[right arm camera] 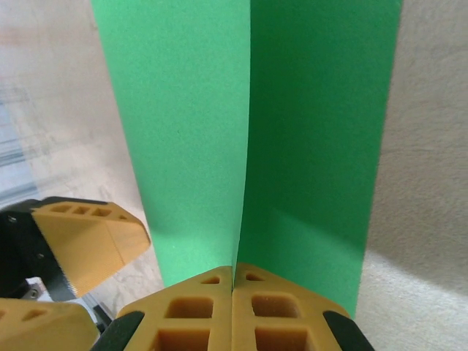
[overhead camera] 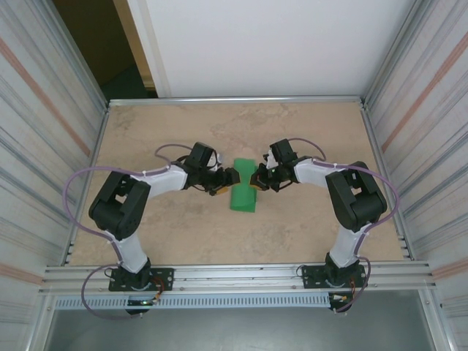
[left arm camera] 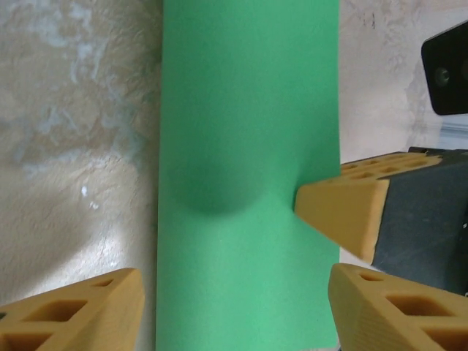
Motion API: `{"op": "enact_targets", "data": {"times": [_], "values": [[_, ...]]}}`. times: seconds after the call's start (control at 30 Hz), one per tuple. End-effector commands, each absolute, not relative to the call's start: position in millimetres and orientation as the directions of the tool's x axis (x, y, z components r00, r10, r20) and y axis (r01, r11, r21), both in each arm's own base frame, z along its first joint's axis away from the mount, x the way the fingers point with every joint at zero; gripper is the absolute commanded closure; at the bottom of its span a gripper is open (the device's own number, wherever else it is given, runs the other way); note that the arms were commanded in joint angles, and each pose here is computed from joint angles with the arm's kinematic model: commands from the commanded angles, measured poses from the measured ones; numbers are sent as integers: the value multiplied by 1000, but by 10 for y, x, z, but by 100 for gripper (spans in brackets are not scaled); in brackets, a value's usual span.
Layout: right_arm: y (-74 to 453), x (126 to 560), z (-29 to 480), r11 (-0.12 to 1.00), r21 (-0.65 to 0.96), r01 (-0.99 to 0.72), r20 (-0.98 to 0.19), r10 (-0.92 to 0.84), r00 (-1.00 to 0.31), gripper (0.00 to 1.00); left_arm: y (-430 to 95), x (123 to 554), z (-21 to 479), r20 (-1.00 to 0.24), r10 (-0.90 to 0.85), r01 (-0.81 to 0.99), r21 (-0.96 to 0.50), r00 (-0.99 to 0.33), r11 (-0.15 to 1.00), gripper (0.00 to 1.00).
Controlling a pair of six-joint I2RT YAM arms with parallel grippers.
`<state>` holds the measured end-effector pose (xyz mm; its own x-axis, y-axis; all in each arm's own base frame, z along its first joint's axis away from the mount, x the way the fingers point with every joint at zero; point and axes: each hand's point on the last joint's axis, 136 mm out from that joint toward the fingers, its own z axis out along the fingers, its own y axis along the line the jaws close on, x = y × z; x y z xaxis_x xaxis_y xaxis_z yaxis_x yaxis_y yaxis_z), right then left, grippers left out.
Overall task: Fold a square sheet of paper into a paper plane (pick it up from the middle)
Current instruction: First fold in half a square sheet of paper at the center of the table.
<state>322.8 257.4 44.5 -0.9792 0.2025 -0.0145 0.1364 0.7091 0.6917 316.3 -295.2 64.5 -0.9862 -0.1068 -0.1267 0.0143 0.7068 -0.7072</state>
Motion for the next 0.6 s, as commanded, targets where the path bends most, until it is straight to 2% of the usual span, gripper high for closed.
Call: {"op": "enact_targets", "data": {"times": [0.0,0.57], "values": [[2550,3210,444,695,702,155,-3,220,-975,100,-2951,3168,580,-144,-57,50,-644,-988,764,35],[2551,3180,407,680,711,178,18,235,-972,98,-3070,3288,440,-145,0,87,-593,-990,800,46]]}}
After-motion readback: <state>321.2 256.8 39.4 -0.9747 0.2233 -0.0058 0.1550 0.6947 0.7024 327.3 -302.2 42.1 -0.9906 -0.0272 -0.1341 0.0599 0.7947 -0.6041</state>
